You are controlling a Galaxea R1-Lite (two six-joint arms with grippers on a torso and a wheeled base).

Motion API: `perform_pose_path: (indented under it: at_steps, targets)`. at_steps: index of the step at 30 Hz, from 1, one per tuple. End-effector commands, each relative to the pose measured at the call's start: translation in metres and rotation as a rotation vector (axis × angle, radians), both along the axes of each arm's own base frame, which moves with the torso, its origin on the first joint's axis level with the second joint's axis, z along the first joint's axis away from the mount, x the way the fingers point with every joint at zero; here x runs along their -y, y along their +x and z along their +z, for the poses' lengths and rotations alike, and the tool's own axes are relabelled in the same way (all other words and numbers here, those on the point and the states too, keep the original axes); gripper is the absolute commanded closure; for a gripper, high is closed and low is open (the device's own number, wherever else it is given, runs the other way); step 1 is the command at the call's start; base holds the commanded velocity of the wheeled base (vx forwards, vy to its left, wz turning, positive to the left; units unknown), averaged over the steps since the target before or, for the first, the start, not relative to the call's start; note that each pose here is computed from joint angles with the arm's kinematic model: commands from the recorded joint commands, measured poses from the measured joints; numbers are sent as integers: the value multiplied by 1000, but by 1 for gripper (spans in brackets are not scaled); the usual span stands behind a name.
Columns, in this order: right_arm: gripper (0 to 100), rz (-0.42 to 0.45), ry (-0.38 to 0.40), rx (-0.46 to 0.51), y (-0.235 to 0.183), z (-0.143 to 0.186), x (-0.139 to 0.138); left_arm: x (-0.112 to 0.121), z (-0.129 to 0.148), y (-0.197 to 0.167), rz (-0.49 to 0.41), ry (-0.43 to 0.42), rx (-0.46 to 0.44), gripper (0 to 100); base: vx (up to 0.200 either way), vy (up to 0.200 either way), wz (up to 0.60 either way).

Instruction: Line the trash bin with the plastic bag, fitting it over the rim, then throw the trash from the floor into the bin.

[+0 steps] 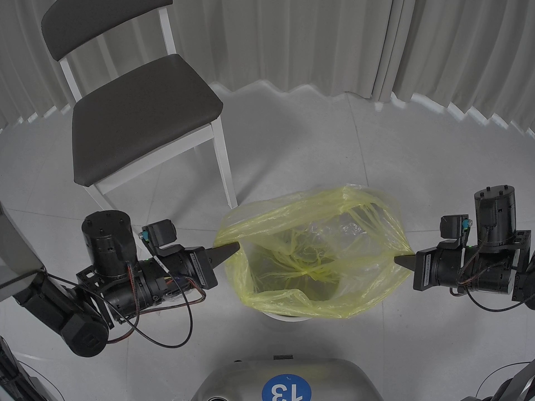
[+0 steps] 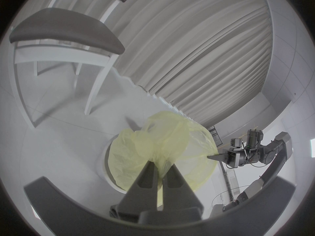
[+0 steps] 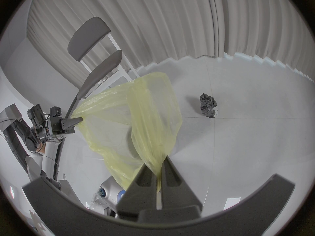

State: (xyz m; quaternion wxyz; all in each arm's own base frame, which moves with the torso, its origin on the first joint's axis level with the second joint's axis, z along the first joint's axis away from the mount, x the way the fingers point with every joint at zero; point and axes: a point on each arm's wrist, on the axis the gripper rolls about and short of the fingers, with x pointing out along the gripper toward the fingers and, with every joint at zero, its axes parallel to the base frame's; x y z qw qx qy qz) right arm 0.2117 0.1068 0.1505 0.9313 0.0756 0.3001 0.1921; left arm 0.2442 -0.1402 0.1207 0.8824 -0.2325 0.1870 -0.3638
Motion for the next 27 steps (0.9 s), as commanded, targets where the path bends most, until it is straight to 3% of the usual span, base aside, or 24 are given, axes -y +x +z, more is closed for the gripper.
perform_pose_path:
  at_steps: [1,8,27]
  targets:
    - [100,-4,-1,1,5,0,-1,10,-15,6,5,9,-15,100,0,0,0]
    - [100,-8,-17,-48,12,-14,-4,14,-36,14,15,2,-2,100,0,0,0]
    - [100,20,-9,-93,37,-27,-8,8,-48,33,51,9,-24,100,0,0,0]
